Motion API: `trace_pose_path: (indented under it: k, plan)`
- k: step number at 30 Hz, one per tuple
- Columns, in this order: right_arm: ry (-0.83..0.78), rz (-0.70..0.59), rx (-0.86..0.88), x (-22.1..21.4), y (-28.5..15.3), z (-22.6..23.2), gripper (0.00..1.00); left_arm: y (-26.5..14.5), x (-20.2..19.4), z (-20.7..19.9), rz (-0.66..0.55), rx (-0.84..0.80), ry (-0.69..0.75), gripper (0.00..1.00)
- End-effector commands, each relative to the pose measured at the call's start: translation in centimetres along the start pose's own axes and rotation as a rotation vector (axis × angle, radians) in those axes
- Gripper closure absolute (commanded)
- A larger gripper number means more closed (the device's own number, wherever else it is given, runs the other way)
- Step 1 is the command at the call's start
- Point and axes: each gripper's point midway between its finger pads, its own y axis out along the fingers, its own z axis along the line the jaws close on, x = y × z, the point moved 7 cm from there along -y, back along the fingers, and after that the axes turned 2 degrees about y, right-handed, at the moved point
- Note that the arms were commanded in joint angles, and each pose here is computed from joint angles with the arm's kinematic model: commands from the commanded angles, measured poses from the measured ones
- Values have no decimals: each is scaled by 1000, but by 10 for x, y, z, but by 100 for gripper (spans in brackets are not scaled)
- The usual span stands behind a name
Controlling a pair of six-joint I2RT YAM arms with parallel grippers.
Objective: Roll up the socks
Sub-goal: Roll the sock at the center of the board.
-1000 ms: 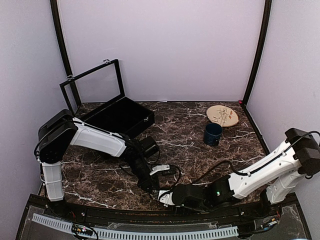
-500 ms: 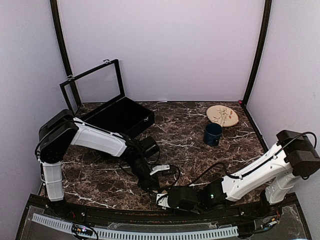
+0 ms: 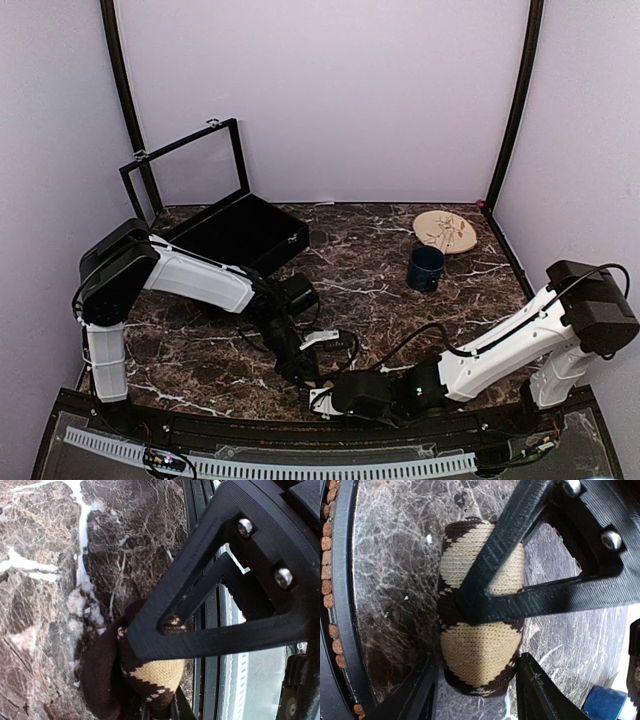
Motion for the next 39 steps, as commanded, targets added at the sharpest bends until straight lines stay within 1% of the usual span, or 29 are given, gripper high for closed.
trace_pose_path:
  k: [1, 12, 15, 18, 24, 27, 28, 31, 35, 39]
  plan:
    - [4, -37, -3, 11, 6, -6, 51, 14, -30, 7, 129, 11, -91, 91]
    - [-30, -35, 41, 9, 13, -6, 52, 16, -30, 7, 127, -9, -94, 91]
    - [-32, -24, 61, 8, 16, -7, 54, 15, -30, 7, 127, -13, -96, 90]
    - [-22, -6, 86, 6, 19, -7, 58, 15, -30, 7, 125, -14, -99, 90]
    - [20, 64, 157, -1, 25, -7, 76, 14, -30, 9, 121, -8, -104, 89]
    - [54, 95, 202, -5, 28, -6, 83, 13, -30, 10, 121, -3, -112, 86]
    - [66, 105, 217, -6, 28, -5, 84, 13, -30, 10, 119, -1, -118, 85]
    - [102, 138, 264, -11, 31, -3, 87, 10, -30, 14, 116, 18, -137, 77]
    - [146, 150, 292, -13, 33, -4, 91, 3, -30, 17, 98, 47, -153, 69]
    - [189, 166, 318, -14, 36, -7, 95, -4, -33, 23, 101, 100, -174, 65]
